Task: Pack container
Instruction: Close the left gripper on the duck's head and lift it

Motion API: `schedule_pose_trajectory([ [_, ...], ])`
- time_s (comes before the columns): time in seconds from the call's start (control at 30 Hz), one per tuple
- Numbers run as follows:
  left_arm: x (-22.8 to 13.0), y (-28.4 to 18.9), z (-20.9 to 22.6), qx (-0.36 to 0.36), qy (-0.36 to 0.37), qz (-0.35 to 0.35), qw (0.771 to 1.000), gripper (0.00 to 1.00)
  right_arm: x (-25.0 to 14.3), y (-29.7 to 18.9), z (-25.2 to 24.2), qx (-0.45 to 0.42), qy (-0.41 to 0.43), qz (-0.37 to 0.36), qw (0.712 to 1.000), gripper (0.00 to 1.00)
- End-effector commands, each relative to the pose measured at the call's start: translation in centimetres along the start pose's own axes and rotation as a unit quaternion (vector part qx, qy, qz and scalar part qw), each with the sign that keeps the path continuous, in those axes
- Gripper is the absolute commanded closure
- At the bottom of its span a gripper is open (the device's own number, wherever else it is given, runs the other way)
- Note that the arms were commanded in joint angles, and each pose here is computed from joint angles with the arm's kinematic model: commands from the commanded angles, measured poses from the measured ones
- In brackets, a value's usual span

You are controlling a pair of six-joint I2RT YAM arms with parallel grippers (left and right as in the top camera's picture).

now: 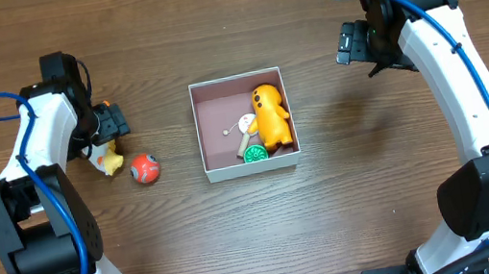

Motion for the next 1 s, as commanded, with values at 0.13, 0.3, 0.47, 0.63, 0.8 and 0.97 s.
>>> schedule_pose_trajectory([
  [0.13,0.5,0.0,0.0,-0.009,-0.006,-0.009,1.000,0.78,0.4,-1.5,-0.3,0.010,0.006,-0.023,1.000,0.00],
  [0.3,0.5,0.0,0.0,-0.009,-0.002,-0.009,1.000,0.91,0.4,-1.5,-0.3,0.010,0.006,-0.023,1.000,0.00],
  [0.47,0.9,-0.9,-0.7,-0.055,-0.002,-0.020,0.998,0.96,0.4,-1.5,-0.3,0.010,0.006,-0.023,1.000,0.00],
  [0.63,2.8,-6.2,-2.0,-0.166,0.004,-0.073,0.983,0.96,0.4,-1.5,-0.3,0.010,0.006,-0.023,1.000,0.00],
  [0.8,3.4,-13.5,-2.8,-0.227,0.020,-0.142,0.963,0.96,0.4,-1.5,-0.3,0.010,0.006,-0.023,1.000,0.00],
  [0.97,0.7,-20.4,-4.8,-0.281,0.044,-0.192,0.939,0.96,0.4,-1.5,-0.3,0.010,0.006,-0.023,1.000,0.00],
])
Point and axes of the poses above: each gripper's point midway between its finger pads, its own y axis out along the fingers, its own z axis along the line the jaws close on, x = y × z, the point moved 9 cm from there along -y, back along the fingers, and after that the axes turned 12 degrees about y, right-handed, at the moved point
